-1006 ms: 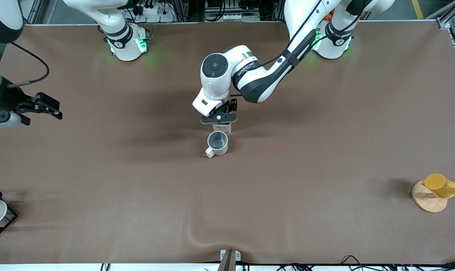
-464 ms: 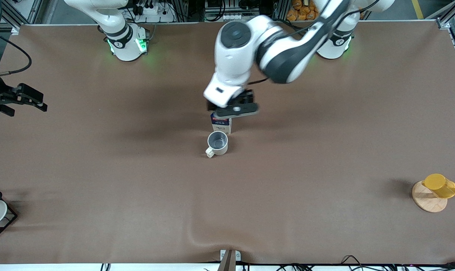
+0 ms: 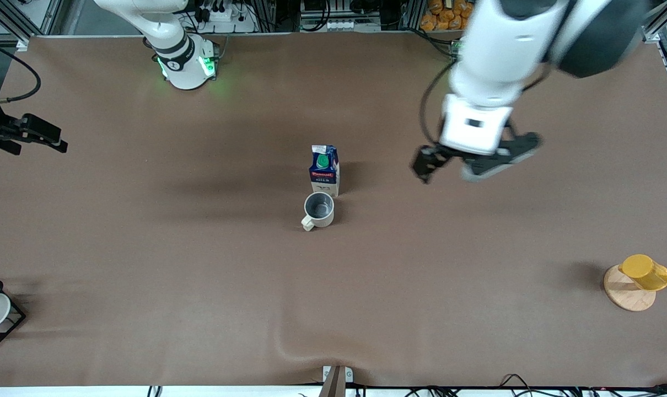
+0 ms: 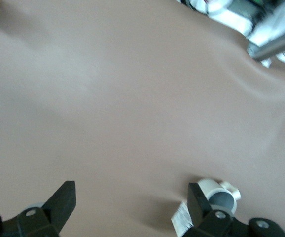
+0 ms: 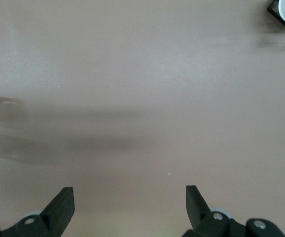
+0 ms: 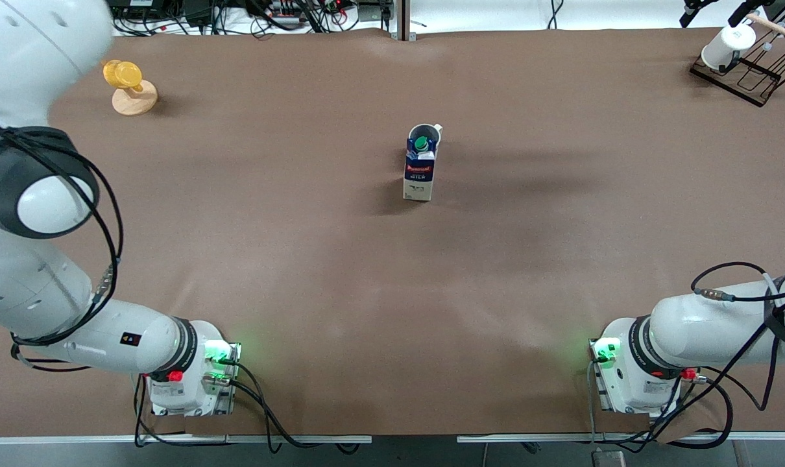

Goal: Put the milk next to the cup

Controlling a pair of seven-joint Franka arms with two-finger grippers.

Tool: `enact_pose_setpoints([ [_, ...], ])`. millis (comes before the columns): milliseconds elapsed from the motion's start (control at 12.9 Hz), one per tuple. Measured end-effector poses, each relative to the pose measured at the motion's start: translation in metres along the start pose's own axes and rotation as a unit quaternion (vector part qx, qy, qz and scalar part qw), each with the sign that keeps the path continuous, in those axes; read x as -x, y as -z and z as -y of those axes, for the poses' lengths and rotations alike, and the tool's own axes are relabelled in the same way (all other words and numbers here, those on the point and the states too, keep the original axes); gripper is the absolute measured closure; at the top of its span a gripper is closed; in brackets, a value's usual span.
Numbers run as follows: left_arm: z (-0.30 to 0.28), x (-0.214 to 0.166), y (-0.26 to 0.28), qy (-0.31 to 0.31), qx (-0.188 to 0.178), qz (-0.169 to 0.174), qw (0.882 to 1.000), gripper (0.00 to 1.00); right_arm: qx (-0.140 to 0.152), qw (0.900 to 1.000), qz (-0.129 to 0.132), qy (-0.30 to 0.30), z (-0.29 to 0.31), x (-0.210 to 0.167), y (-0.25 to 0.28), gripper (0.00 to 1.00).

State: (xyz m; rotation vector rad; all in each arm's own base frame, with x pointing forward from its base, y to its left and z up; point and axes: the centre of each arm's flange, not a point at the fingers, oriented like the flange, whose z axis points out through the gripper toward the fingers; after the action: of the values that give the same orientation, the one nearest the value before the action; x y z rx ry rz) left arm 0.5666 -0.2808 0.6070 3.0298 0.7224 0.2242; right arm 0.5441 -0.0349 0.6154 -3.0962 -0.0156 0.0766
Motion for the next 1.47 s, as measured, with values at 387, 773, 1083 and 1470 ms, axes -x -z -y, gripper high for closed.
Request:
enact_pose_setpoints([
  [387, 0.081, -0.055, 0.017, -0.049, -0.042, 0.016, 0.998, 0.0, 0.001, 1.0, -0.003, -0.003, 0.003, 0.001, 0.006, 0.0],
  [773, 0.12, -0.076, 0.026, -0.083, -0.054, 0.024, 0.995, 0.0, 0.002, 1.0, -0.014, -0.002, 0.004, 0.002, 0.017, 0.0],
  [1083, 0.149, -0.094, 0.025, -0.168, -0.056, 0.038, 0.984, 0.0, 0.005, 1.0, -0.016, -0.001, 0.004, 0.002, 0.019, 0.0],
  [1470, 0.172, -0.088, 0.036, -0.216, -0.047, 0.048, 0.974, 0.0, 0.018, 1.0, -0.02, 0.001, 0.006, 0.002, 0.025, 0.0],
])
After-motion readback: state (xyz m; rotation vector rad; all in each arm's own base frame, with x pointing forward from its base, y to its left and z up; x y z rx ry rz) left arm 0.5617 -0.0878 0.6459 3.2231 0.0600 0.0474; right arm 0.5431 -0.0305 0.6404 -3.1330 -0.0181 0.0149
